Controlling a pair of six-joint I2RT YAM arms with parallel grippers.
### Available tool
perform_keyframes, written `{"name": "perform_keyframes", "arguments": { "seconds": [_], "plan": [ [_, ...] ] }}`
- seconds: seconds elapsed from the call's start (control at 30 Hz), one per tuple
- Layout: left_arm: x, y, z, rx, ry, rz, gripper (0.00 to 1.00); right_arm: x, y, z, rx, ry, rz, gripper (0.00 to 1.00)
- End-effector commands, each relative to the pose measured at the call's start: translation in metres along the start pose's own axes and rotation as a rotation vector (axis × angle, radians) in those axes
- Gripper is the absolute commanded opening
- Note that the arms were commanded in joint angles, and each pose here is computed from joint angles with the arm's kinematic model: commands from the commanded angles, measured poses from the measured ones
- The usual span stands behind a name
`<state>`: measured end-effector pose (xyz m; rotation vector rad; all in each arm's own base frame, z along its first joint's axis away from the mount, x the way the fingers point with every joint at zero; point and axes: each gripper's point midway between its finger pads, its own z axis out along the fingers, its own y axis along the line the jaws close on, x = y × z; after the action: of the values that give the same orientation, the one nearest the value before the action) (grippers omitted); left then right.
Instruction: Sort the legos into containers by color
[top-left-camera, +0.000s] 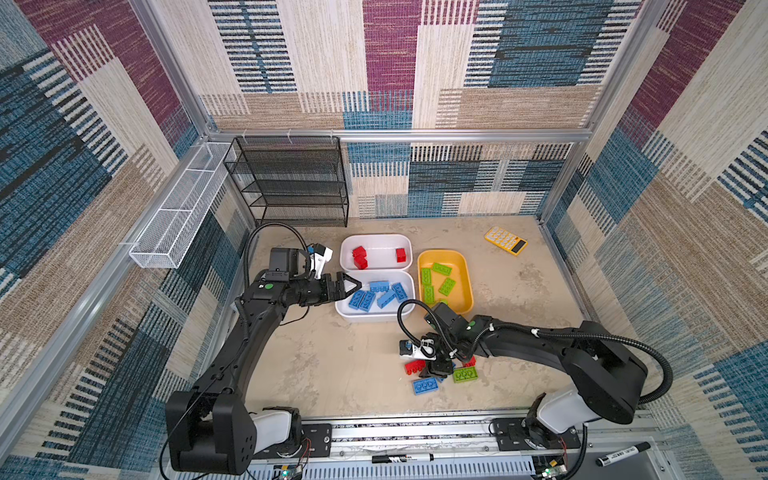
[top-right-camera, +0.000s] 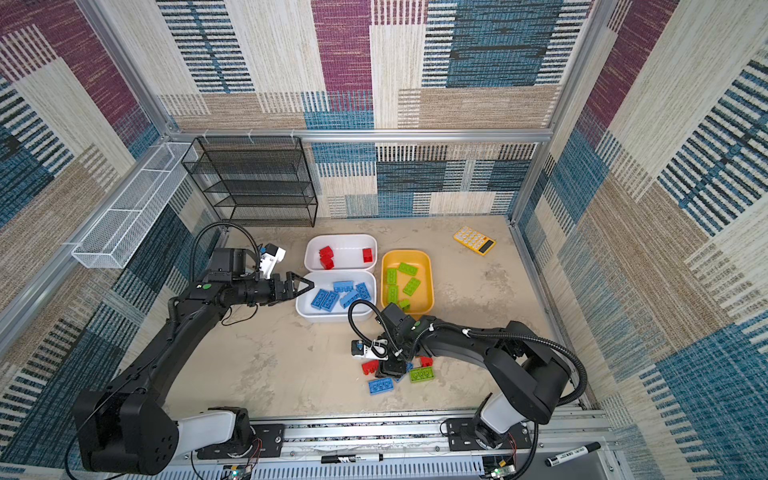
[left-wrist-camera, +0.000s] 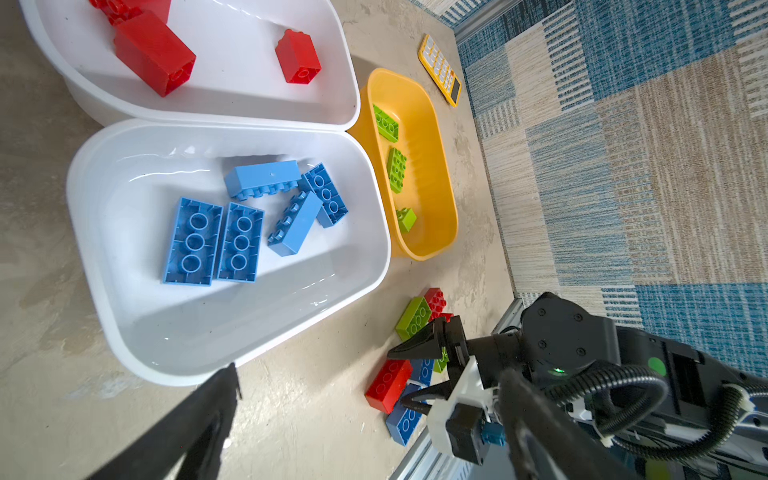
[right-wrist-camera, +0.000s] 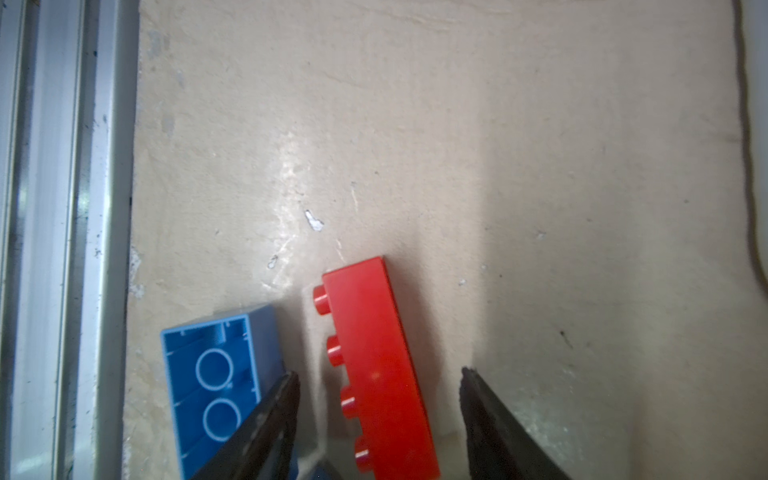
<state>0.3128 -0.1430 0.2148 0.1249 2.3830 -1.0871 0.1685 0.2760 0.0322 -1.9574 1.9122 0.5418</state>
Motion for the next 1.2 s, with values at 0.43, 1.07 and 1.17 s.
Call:
{"name": "perform_keyframes", "arguments": {
  "seconds": [0.43, 1.07, 1.17],
  "plan": [
    [0.001, 0.001, -0.002, 0.005, -0.005, 0.025, 0.99, -0.026, -0.016, 0.010, 0.012, -0.051, -0.013, 0.35],
    [-0.021, -0.015, -0.015, 0.041, -0.065, 0.042, 0.99, -0.094, -0.100, -0.082, 0.169, -0.291, -0.022, 0.37],
    [-0.018, -0.013, -0.017, 0.035, -0.073, 0.037, 0.99, -0.083, -0.076, -0.069, 0.098, -0.270, -0.022, 0.48]
  ]
}}
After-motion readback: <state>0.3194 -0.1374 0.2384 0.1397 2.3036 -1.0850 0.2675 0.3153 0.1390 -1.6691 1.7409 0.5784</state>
